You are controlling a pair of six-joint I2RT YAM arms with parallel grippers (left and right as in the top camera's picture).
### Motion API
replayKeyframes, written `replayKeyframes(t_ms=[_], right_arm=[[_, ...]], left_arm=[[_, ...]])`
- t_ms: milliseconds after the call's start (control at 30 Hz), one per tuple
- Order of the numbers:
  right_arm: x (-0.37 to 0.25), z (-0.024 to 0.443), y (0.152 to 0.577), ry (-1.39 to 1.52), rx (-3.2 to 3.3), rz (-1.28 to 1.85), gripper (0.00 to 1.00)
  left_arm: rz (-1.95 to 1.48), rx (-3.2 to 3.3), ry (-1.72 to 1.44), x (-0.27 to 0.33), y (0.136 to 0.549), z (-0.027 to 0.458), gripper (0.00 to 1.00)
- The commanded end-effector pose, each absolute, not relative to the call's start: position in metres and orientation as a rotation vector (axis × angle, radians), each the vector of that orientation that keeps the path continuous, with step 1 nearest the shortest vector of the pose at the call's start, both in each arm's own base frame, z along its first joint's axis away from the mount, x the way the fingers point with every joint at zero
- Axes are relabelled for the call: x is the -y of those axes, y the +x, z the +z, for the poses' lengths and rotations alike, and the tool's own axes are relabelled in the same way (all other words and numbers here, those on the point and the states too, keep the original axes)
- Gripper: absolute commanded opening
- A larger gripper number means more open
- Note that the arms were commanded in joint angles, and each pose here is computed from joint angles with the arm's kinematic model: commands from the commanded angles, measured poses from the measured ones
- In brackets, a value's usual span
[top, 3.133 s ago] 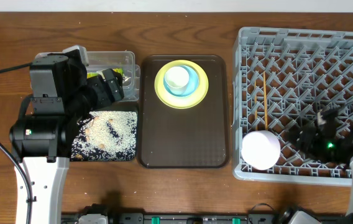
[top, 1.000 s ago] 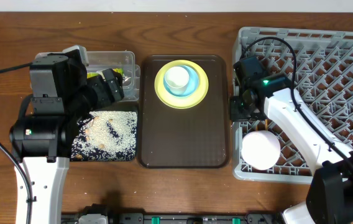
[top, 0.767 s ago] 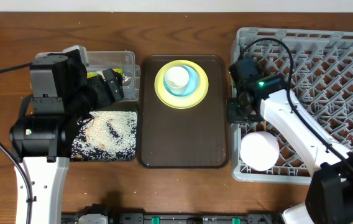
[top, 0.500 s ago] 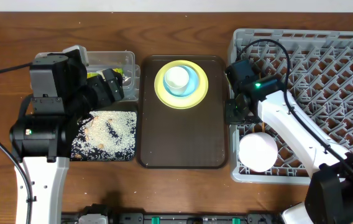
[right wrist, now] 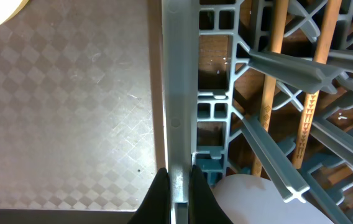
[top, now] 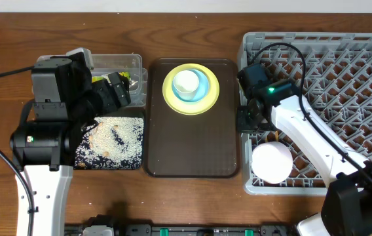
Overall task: Sort waste into correct bins and load items into the dishwasher rack
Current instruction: 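Open the right gripper and raise it out of the rack, then move the right gripper left and grasp the white cup's rim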
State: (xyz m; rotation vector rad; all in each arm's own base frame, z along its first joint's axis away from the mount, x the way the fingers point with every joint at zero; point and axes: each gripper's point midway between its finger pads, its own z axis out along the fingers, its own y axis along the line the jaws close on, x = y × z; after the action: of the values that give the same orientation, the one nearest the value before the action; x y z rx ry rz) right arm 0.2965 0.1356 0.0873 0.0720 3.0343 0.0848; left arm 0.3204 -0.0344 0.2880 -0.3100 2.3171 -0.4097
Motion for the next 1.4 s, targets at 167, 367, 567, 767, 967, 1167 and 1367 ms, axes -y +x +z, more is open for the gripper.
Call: replayKeyframes(t_ms=[167,367,567,767,967,1167,1367], right_arm=[[-0.164,0.089,0.288,0.079,-3.076,0.305,0.07],[-0.157,0.098,0.292,0.084,-3.060,0.311,0.25],[-0.162,0.157,0.327,-0.011,-2.894,0.378,0.28],[-0.194,0.233,0.366,-0.208,-2.622,0.474,0.29],[-0.247,0.259,0.378,-0.550,-2.374,0.491,0.25],[-0.300,0.254,0.379,-0.859,-2.182,0.438,0.25],[-0.328,0.213,0.388,-0.981,-2.172,0.350,0.27]], left_arm=[[-0.388,-2.311,-0.309,0.031,0.322,0.290,0.92],[-0.388,-2.311,-0.309,0.031,0.322,0.290,0.92],[-0.388,-2.311,-0.309,0.031,0.322,0.290,0.92],[-0.388,-2.311,-0.309,0.031,0.322,0.290,0.92],[-0.388,-2.311,-0.309,0.031,0.322,0.290,0.92],[-0.388,-2.311,-0.309,0.031,0.322,0.290,0.92],[-0.388,-2.311,-0.309,0.031,0.322,0.290,0.92]])
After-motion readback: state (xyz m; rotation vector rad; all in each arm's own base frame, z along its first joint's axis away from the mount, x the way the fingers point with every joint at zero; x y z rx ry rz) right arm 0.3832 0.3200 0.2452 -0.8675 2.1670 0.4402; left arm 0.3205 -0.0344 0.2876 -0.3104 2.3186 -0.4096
